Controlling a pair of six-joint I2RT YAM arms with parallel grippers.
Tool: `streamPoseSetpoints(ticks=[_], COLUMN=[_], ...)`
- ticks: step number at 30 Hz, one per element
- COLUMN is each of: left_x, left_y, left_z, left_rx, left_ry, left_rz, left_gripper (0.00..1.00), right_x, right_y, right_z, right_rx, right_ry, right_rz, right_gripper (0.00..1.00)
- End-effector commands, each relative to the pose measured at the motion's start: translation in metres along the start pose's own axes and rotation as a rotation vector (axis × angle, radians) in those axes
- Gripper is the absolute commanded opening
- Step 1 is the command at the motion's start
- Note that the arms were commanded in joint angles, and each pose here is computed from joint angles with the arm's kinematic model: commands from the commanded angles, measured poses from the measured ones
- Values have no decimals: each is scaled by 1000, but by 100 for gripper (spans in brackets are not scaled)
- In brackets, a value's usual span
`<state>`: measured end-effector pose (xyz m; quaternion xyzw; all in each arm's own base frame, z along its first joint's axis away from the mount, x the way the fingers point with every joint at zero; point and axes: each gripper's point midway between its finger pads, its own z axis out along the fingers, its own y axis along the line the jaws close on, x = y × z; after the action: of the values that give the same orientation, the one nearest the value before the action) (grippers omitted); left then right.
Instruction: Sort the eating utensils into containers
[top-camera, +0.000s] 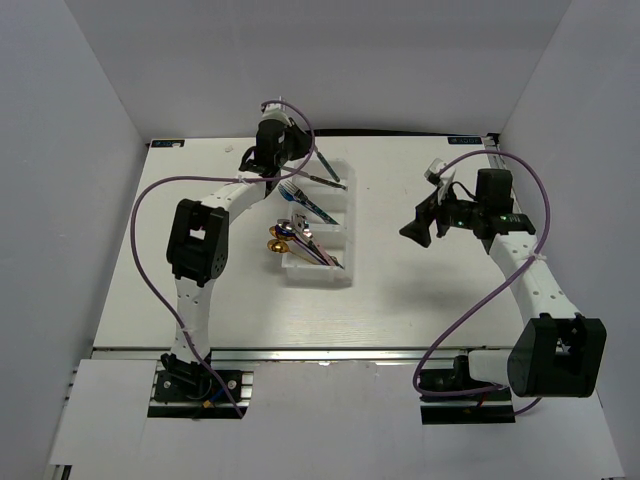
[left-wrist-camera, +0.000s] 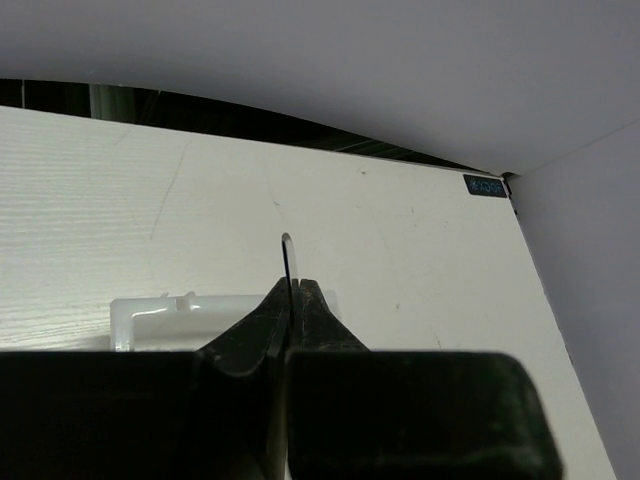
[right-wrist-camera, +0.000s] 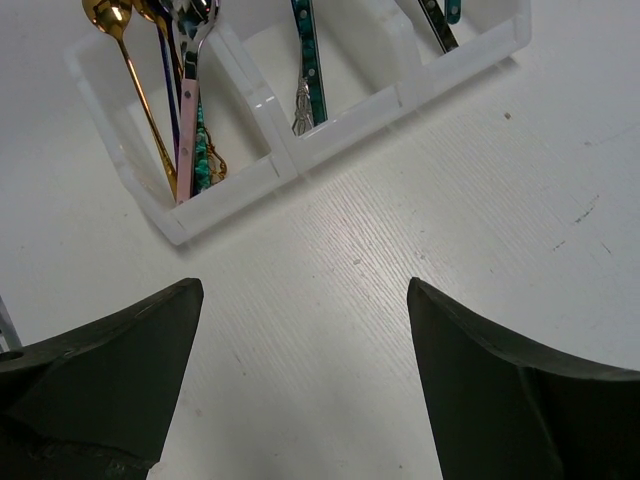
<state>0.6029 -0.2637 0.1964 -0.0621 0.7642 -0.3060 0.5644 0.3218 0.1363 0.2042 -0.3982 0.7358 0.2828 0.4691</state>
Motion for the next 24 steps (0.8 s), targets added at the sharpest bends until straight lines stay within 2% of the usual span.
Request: streamPoseSetpoints(ticks=[1,3,6,10,11,13,14,15,19,20,24], left_x=[-15,-11,-6,-21,-22,-32,-42,-50,-82,-101,-130], left_y=[-22,-22,-22,-31,-29,-29,-32,-31,-21,-22,-11], left_z=[-6,-9,-12,-25,-28,-34,-41,-46,-73,-86,-119], left_rx=[69,70,73,86,74,58,49,35,-44,-70,-140], left_ry=[-17,3,26,14,26,15,9,-3,-66,-109,-169], left_rz=[10,3,3,4,9,23,32,59,114,139,195], left_gripper=[15,25,33,45,54,63,72,76,83,85,88], right_x=[1,2,3,3,4,6,6,6,8,8,10], right_y=[-2,-4,-7,-9,-10,-17,-19,-20,-26,-27,-37], right_z=[0,0,-2,-4,-4,-10,-11,-12,-18,-19,-25], right_rx=[-4,1,12,22,24,51,56,61,85,90,138], right_ry=[-10,-10,-10,-13,-15,-17,-17,-19,-25,-27,-40], right_rz=[-5,-4,-3,-1,-3,7,7,7,18,22,41], right_gripper=[89,89,89,89,89,89,89,89,89,89,89])
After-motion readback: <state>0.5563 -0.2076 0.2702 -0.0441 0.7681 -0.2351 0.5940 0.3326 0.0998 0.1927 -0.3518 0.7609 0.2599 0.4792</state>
